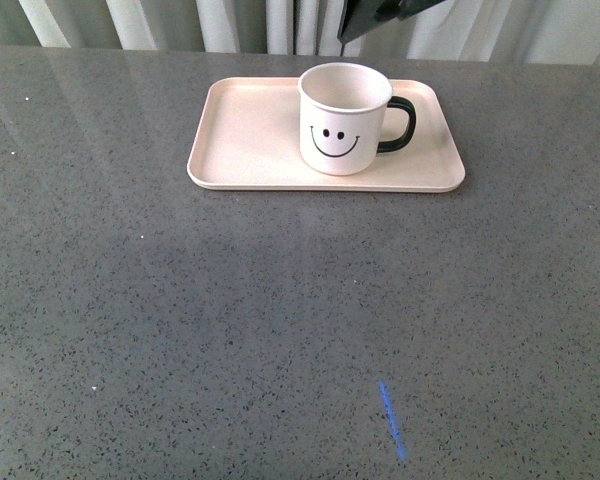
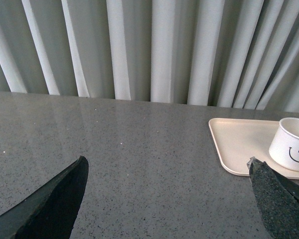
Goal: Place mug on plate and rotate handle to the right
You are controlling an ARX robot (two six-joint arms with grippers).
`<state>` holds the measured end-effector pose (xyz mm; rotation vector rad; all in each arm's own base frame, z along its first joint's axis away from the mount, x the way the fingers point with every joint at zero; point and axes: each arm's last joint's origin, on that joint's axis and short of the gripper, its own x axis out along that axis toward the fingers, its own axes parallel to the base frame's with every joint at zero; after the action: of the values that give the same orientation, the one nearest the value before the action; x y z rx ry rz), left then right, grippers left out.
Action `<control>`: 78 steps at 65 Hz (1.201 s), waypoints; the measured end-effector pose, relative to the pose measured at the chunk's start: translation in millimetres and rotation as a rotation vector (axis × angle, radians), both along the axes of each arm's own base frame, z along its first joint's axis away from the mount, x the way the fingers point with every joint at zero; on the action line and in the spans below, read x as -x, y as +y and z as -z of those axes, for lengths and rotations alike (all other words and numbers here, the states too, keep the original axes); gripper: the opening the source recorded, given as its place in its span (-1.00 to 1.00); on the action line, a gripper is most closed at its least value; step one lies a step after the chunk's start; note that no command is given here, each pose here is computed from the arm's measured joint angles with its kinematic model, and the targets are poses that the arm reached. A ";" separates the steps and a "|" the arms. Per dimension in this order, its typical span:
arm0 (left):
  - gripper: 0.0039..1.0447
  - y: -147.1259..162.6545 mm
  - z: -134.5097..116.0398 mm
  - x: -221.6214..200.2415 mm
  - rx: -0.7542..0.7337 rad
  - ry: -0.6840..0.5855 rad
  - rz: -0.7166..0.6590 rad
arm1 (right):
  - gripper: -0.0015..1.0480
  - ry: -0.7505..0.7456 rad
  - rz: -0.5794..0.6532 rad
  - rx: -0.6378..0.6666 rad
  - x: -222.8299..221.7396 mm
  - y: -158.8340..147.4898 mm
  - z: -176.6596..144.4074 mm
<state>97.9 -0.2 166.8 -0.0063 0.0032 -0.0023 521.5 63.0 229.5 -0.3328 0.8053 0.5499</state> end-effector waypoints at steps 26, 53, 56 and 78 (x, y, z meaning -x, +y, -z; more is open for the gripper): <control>0.83 0.0 0.0 0.0 0.000 0.000 0.000 | 0.82 -0.115 -0.092 -0.138 45.5 -14.3 -30.9; 0.83 0.0 0.0 0.0 0.000 0.000 0.000 | -0.31 -0.856 0.533 -0.317 154.5 -39.7 -2.3; 0.83 0.0 0.0 0.0 0.000 0.000 0.000 | -0.47 -0.853 0.539 -0.325 171.9 -42.8 4.5; 0.83 0.0 0.0 0.0 0.000 0.000 0.000 | -0.97 -0.805 0.546 -0.322 264.9 -61.8 41.1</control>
<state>97.9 -0.2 166.8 -0.0063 0.0032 -0.0023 256.6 1.2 188.4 -0.0105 0.0032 0.0004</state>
